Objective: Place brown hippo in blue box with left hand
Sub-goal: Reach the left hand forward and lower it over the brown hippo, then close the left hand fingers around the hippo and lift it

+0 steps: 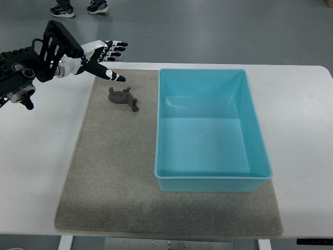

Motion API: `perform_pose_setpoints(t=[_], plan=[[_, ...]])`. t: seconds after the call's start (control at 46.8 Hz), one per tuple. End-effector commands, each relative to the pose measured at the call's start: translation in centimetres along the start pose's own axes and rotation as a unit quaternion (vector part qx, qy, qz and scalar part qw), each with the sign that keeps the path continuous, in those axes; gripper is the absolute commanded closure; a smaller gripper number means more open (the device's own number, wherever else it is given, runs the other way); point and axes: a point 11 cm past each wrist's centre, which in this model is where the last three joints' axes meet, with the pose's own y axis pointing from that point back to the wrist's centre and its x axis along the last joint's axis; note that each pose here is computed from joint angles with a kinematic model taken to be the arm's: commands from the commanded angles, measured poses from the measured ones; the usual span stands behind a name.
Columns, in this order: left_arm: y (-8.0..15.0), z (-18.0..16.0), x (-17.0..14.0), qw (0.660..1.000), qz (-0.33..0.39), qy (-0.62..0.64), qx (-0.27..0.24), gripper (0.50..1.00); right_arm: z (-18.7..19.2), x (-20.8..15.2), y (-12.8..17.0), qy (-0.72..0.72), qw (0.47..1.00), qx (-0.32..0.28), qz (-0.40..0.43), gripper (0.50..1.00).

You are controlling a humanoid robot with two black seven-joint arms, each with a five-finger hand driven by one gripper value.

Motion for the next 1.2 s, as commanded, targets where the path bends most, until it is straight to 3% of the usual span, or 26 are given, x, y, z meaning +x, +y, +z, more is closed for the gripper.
perform_pose_setpoints(t=[0.0, 0.556, 1.176], plan=[[0.2, -0.4, -0.2, 0.999, -0.02, -0.039, 0.014, 0.504, 0.0, 0.0, 0.0, 0.0, 1.0, 0.0, 0.0, 0.564], [-0.3, 0.4, -1.8, 0.961, -0.08, -0.264, 0.036, 0.504, 0.0, 0.0, 0.0, 0.0, 1.0, -0.001, 0.0, 0.564], [-1.9, 0.4, -4.7, 0.944, -0.112, -0.309, 0.03, 0.51, 0.0, 0.0, 0.0, -0.001, 1.0, 0.0, 0.0, 0.564]])
